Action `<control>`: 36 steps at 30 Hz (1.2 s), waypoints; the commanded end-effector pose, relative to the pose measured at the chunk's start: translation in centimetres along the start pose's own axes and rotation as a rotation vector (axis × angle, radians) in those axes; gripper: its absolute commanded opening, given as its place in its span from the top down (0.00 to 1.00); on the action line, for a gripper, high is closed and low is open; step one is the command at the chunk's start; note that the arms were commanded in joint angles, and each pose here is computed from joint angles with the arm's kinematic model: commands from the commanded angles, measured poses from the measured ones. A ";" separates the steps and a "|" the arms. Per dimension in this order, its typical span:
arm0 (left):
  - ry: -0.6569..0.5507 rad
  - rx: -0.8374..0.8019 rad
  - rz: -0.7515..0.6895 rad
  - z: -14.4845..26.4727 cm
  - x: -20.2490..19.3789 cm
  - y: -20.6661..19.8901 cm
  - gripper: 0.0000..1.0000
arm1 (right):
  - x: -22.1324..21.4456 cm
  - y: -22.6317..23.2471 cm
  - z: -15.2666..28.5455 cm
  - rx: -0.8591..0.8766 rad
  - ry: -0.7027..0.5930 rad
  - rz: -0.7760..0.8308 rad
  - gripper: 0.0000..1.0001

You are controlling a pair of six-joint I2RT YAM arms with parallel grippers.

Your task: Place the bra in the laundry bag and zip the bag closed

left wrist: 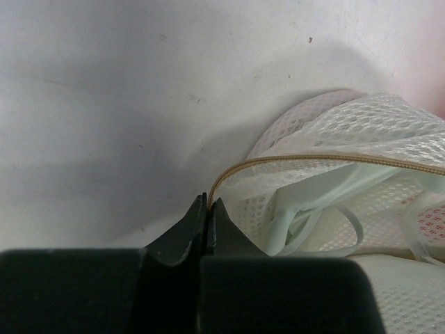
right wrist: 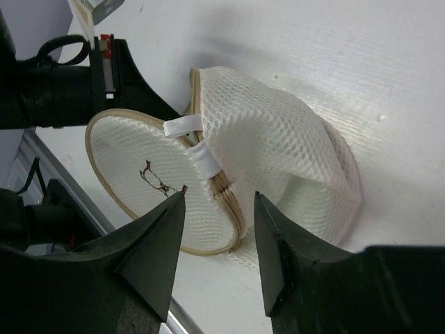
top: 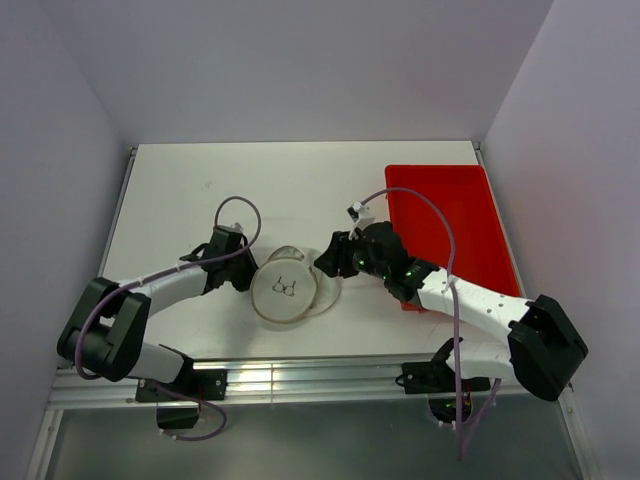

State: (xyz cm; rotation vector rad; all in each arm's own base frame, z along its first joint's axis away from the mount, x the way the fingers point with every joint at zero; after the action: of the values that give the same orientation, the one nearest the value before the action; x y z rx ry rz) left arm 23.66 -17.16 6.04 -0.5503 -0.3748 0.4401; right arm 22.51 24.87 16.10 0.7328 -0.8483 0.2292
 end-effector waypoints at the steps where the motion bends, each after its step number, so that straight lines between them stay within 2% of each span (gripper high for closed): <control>1: -0.006 -0.042 -0.035 0.0 1.0 -1.4 1.00 | 1.0 1.0 -0.8 0.108 -0.048 0.121 0.49; 4: 0.005 -0.045 -0.039 -0.2 1.0 -1.6 1.00 | 0.8 1.7 -1.4 0.158 -0.027 0.147 0.53; 9: 0.025 -0.043 -0.052 -0.7 1.1 -1.9 1.00 | 0.1 1.4 -2.6 0.147 0.020 0.163 0.57; 19: 0.042 -0.051 -0.059 -1.1 1.5 -2.6 1.00 | -0.5 1.3 -3.3 0.161 0.039 0.183 0.52; 24: 0.047 -0.050 -0.064 -1.2 1.5 -2.7 1.00 | -1.1 1.1 -3.5 0.148 0.054 0.188 0.45; 36: 0.050 -0.051 -0.065 -1.3 1.7 -3.0 1.00 | -3.4 1.5 -3.7 0.154 0.107 0.176 0.53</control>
State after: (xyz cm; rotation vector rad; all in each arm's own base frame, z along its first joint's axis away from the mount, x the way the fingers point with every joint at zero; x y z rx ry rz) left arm 25.59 -18.58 5.95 -0.5646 -0.3265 0.3925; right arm 21.45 28.00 11.73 0.7591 -0.7494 0.4856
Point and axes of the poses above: each gripper's point midway between its finger pads, its own z axis back along the fingers, its own y axis along the line the jaws close on, x = y × z, the point moved 4 cm from there along z, back along the fingers, and after that the axes turned 5 degrees about z, right-handed, at the moved point
